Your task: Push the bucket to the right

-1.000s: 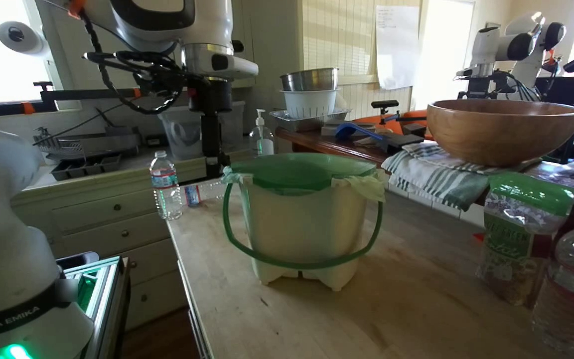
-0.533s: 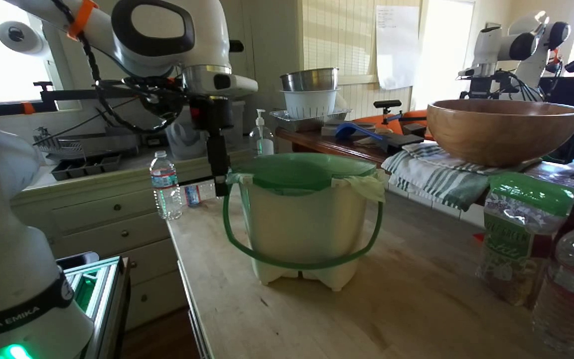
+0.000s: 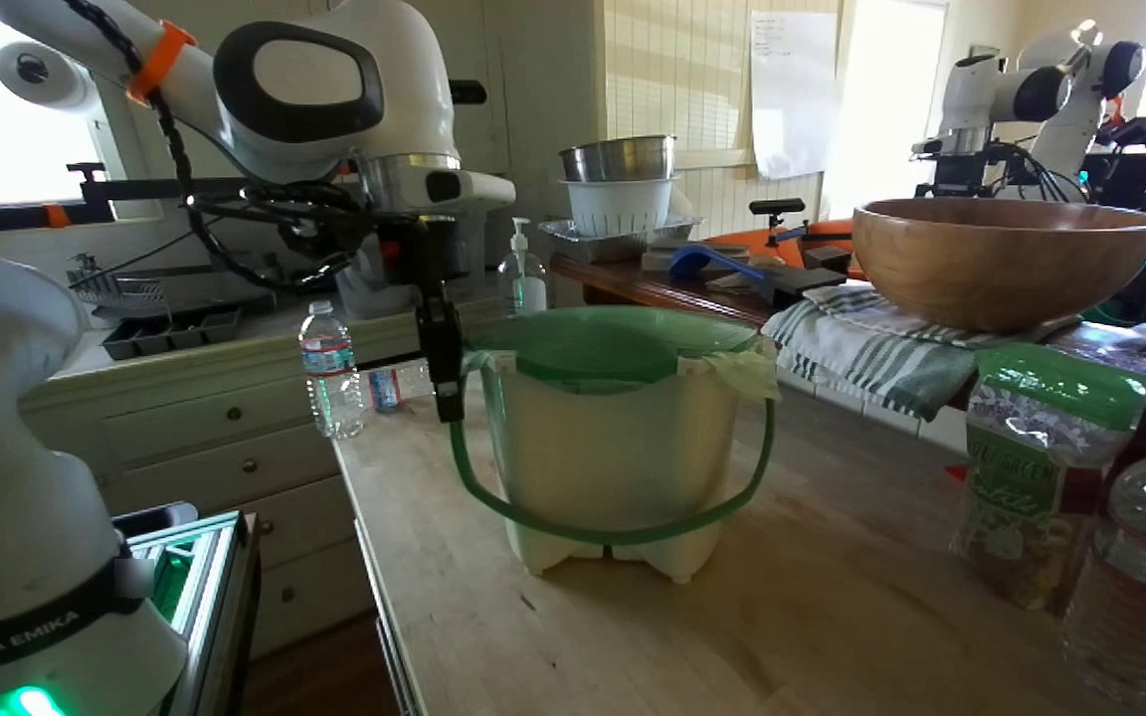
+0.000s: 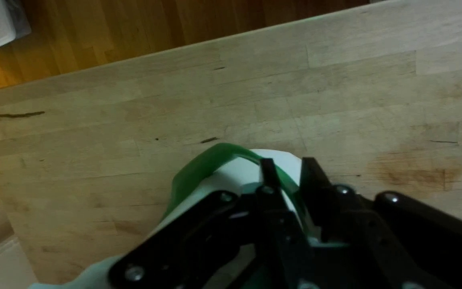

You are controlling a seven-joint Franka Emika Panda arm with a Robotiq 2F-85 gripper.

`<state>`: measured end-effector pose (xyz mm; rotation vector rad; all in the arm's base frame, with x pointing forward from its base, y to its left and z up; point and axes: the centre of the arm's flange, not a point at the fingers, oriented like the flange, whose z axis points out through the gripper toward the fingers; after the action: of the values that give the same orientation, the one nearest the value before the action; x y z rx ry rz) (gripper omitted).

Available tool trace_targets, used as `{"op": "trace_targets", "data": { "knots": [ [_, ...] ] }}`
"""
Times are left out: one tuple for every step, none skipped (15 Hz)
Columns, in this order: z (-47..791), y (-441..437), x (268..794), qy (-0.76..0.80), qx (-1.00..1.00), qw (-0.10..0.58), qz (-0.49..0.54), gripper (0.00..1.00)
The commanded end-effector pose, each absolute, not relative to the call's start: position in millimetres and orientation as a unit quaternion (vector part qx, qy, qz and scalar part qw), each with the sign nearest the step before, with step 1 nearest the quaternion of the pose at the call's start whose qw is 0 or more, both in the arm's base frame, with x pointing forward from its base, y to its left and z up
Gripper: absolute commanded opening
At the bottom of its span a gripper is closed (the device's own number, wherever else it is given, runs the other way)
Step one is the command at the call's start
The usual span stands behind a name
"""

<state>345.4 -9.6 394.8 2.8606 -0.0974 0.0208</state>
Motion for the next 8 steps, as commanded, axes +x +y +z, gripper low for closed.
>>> {"op": "trace_targets", "data": {
  "knots": [
    [390.8, -19.4, 340.6, 0.018, 0.988, 0.152, 0.007, 0.0],
    [390.9, -20.2, 341.0, 0.038, 0.988, 0.153, 0.001, 0.03],
    [389.9, -21.4, 341.8, 0.059, 0.987, 0.152, -0.007, 0.02],
    [388.8, -22.4, 342.7, 0.08, 0.985, 0.152, -0.015, 0.0],
    [389.5, -23.0, 343.9, 0.096, 0.983, 0.153, -0.021, 0.01],
    [388.9, -23.8, 343.7, 0.11, 0.982, 0.153, -0.024, 0.03],
    [390.5, -25.3, 343.3, 0.121, 0.98, 0.155, -0.025, 0.01],
    [392.2, -26.5, 342.5, 0.133, 0.979, 0.156, -0.026, 0.0]
  ]
}}
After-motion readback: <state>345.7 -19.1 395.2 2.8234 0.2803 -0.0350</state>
